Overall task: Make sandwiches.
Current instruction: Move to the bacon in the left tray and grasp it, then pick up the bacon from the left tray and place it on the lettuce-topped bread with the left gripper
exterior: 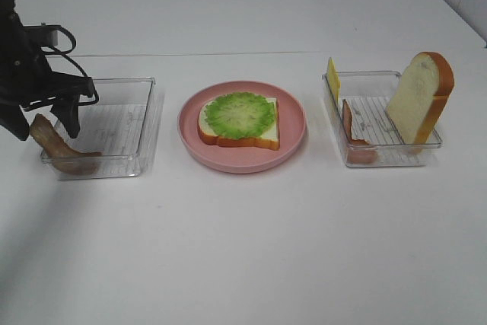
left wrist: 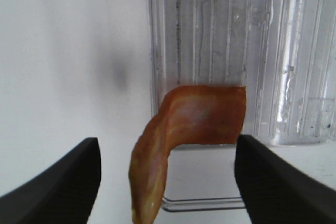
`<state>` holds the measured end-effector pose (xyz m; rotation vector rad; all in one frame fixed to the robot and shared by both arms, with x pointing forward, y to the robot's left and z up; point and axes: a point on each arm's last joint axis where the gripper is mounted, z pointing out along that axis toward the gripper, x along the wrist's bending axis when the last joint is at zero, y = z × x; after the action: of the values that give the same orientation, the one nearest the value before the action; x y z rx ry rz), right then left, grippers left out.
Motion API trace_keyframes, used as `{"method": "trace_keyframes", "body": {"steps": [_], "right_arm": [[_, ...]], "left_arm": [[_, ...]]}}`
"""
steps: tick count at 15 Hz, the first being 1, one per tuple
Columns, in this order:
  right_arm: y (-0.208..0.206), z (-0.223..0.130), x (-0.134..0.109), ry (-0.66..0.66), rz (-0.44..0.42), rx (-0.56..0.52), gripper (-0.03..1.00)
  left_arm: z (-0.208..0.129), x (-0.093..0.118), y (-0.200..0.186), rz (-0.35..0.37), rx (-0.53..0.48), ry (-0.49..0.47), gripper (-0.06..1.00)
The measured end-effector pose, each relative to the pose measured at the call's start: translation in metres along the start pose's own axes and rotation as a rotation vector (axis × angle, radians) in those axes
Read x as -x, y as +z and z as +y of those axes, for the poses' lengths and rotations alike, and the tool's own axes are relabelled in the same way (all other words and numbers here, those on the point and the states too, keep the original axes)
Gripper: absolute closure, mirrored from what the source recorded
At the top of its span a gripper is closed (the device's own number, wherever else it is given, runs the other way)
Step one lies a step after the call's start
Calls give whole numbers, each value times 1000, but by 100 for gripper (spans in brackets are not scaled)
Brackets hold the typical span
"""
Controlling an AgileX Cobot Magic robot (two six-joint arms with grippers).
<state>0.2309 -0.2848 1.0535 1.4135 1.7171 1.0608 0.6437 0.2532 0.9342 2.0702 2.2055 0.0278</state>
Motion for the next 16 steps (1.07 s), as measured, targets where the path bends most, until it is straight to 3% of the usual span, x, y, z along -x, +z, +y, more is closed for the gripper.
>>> {"method": "trace_keyframes", "body": {"steps": [8,13,16], "right_arm": [[0,0,0,0,0,0,21],[0,0,0,0,0,0,21],[0,0,0,0,0,0,21]], "left_arm": [[0,0,0,0,0,0,63],[0,1,0,-9,-1,-6,94],[0,2,-4,-23,6,-14,94]]}}
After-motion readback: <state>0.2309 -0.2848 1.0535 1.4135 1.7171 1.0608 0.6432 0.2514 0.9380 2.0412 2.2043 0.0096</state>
